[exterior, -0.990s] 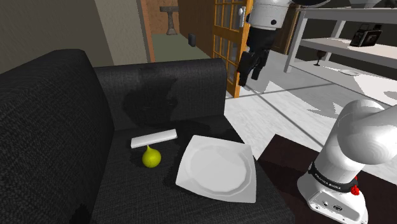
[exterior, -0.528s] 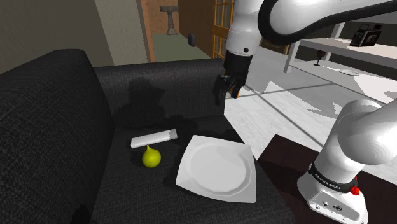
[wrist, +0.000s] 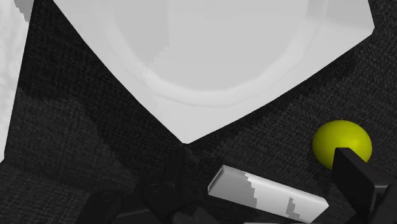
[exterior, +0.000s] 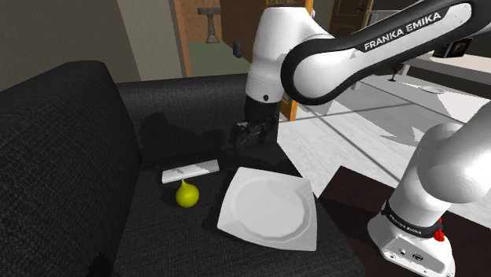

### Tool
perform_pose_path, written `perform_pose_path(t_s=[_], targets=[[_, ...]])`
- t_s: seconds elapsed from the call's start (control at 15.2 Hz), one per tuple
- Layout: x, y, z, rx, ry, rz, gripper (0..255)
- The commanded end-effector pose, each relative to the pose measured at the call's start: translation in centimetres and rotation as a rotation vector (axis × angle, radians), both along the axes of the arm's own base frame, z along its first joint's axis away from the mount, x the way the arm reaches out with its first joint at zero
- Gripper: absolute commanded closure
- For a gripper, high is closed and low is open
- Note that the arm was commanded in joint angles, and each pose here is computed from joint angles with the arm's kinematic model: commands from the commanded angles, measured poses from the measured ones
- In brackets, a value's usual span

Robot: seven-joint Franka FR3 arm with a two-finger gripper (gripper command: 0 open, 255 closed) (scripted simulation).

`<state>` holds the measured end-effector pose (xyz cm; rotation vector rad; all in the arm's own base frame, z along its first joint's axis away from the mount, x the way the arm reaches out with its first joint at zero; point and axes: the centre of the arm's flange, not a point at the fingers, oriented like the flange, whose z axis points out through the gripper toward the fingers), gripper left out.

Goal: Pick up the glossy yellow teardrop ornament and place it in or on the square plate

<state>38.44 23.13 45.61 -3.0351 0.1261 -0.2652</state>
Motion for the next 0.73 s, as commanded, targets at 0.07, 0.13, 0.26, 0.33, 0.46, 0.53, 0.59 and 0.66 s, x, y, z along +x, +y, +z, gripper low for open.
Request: perform_pose_path(t_s=[0.07,0.13,0.26,0.33,0.46,0.53,0.59,0.66], targets=[[1.4,2.7,-2.0,0.007,-0.02,-0.015,0],[2.0,3.6,-2.7,0.008,-0.027,-0.02,0],[3.1,5.4,-4.2,0.011,-0.039,-0.029,0],[3.6,6.3,-4.9,0.013,-0.045,-0.034,0],[4.8,8.1,-6.3,0.016,-0.058,-0.043,0],[5.4,9.0,-7.0,0.017,-0.064,-0.048,0],[6.0,9.9,-7.7,0.019,-0.07,-0.053,0],[6.6,10.8,-8.4,0.02,-0.076,-0.057,0]])
